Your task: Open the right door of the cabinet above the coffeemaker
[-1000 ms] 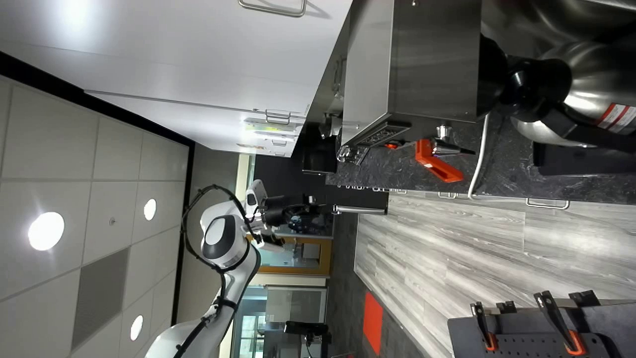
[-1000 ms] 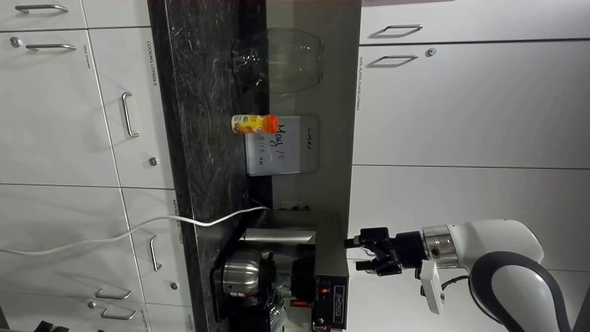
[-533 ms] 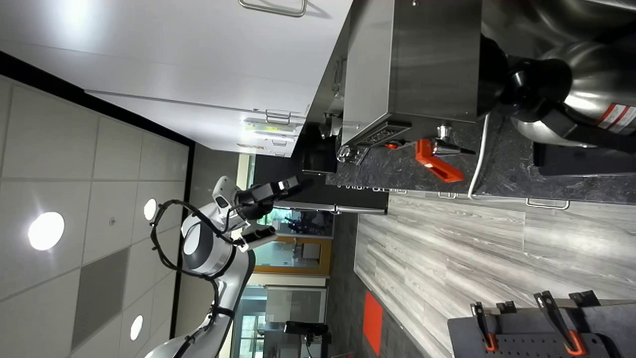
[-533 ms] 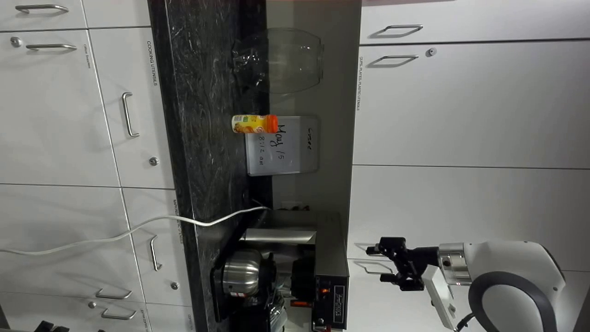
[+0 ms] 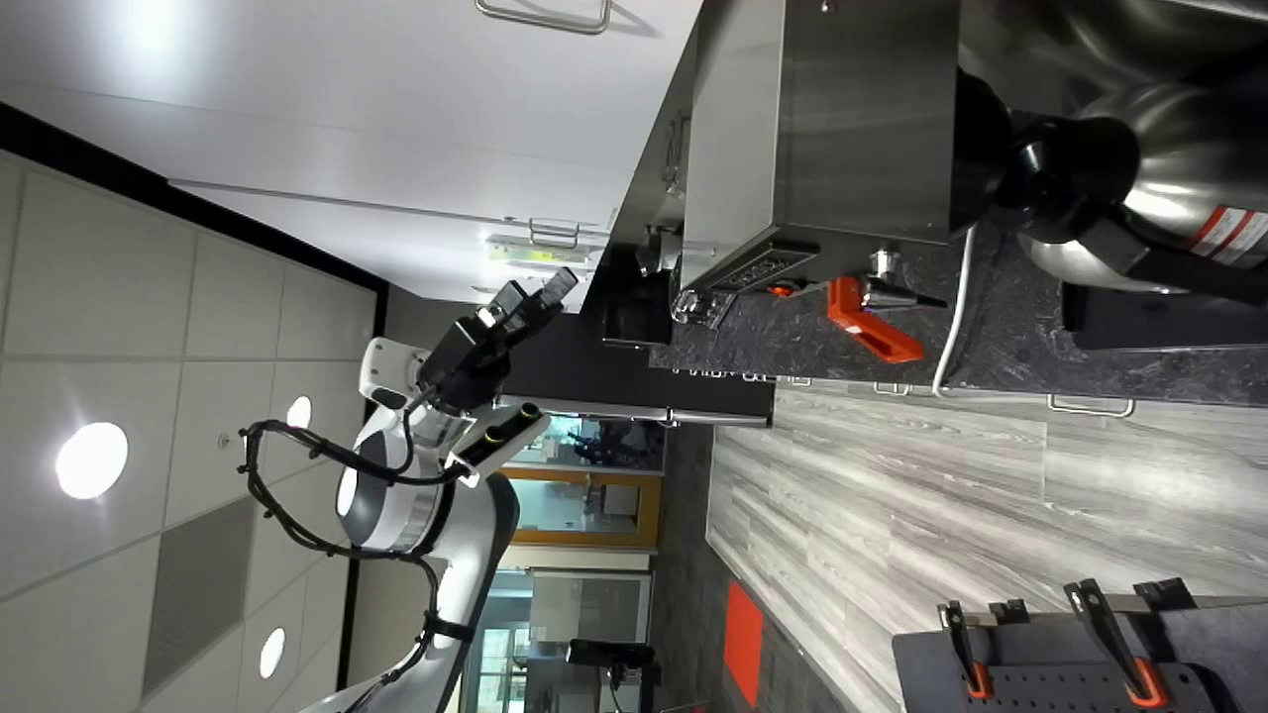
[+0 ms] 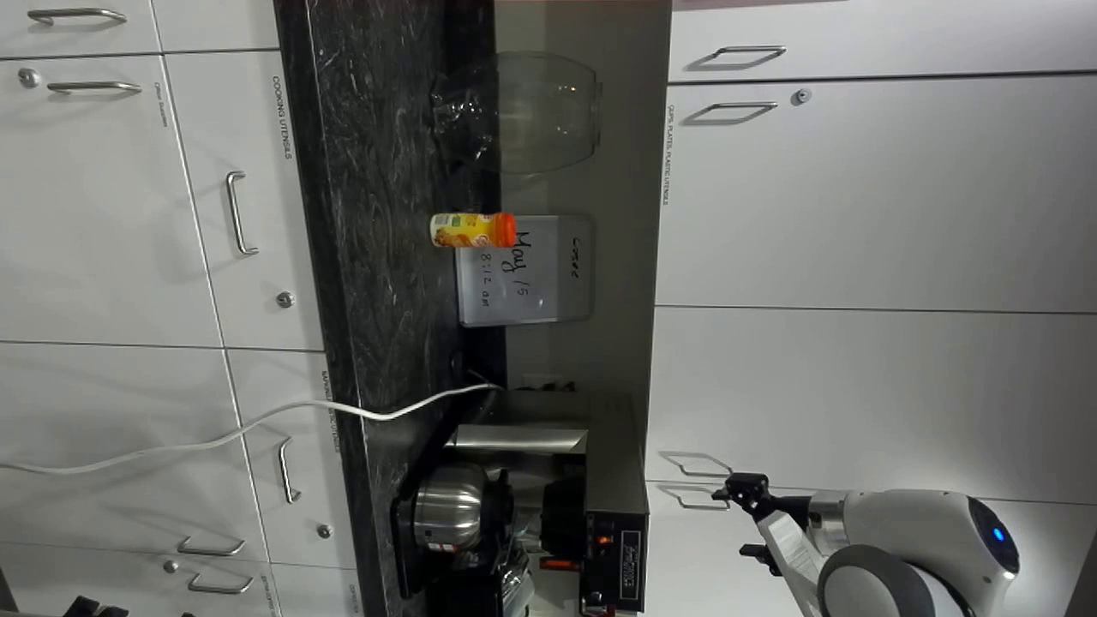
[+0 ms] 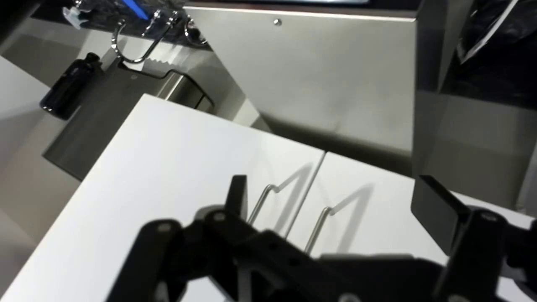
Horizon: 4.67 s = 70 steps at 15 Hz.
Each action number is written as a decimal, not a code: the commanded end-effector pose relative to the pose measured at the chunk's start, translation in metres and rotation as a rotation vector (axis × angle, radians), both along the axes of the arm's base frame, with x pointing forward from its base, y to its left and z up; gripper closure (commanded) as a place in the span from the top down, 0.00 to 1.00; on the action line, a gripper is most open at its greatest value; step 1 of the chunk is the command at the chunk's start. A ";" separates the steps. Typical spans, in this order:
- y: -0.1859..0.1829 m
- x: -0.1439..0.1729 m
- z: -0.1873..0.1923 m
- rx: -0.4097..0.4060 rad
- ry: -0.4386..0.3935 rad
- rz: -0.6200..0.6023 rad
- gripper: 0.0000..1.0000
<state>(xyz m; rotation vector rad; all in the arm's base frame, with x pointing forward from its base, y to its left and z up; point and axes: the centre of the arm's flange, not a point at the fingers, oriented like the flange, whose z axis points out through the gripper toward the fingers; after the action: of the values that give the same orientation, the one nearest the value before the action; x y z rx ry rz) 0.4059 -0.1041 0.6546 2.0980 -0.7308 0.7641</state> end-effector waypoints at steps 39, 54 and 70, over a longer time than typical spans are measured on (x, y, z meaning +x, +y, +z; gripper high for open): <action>-0.199 0.007 0.022 -0.222 -0.270 0.117 1.00; -0.228 0.046 0.021 -0.192 -0.354 0.123 1.00; -0.225 0.050 0.013 -0.175 -0.338 0.054 0.17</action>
<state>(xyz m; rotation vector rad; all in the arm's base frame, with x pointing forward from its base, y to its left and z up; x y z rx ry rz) 0.4622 -0.3266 0.6607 1.8879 -0.6872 1.2093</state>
